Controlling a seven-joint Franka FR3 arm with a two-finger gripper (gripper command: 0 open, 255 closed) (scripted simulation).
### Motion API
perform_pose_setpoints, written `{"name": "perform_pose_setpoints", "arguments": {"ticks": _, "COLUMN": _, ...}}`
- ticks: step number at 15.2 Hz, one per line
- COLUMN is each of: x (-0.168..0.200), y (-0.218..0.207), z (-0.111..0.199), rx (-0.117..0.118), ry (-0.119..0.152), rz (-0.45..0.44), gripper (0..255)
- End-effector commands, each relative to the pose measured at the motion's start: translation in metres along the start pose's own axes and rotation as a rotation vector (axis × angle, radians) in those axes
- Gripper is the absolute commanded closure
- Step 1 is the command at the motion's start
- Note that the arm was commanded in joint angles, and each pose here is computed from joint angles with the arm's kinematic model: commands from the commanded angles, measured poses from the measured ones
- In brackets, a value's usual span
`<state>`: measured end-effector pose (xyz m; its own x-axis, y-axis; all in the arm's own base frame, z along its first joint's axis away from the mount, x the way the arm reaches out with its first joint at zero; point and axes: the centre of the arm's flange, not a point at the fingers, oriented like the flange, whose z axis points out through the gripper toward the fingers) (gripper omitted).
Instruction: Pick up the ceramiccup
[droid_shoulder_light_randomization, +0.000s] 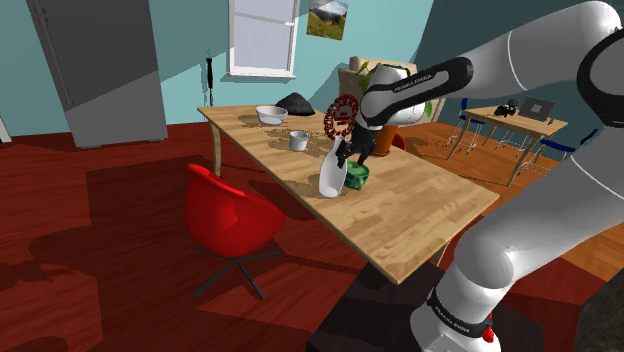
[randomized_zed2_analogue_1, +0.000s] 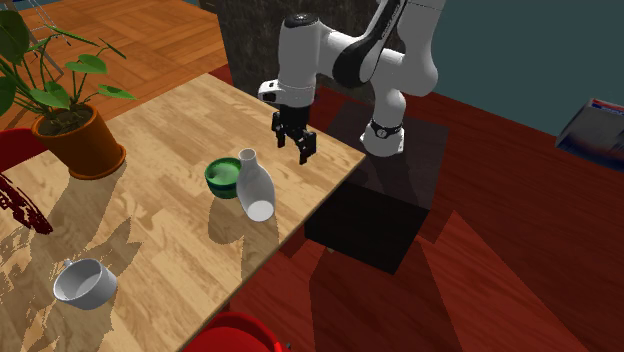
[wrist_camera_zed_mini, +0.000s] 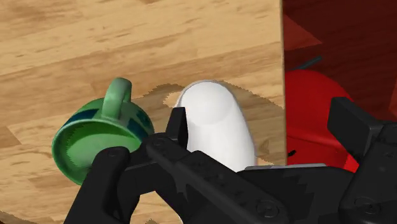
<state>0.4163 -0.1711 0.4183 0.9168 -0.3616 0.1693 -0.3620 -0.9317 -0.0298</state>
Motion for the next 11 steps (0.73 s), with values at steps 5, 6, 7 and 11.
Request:
{"name": "perform_pose_setpoints", "arguments": {"ticks": 5, "x": 0.024, "y": 0.058, "z": 0.047, "rx": -0.024, "ry": 0.019, "rz": 0.149, "gripper": 0}}
{"name": "perform_pose_setpoints", "arguments": {"ticks": 6, "x": 0.027, "y": 0.068, "z": 0.054, "rx": -0.028, "ry": 0.022, "rz": 0.174, "gripper": 0}}
{"name": "perform_pose_setpoints", "arguments": {"ticks": 7, "x": 0.03, "y": 0.078, "z": 0.062, "rx": -0.031, "ry": 0.025, "rz": 0.198, "gripper": 0}}
{"name": "perform_pose_setpoints", "arguments": {"ticks": 11, "x": 0.039, "y": 0.118, "z": 0.091, "rx": -0.047, "ry": 0.037, "rz": 0.297, "gripper": 0}}
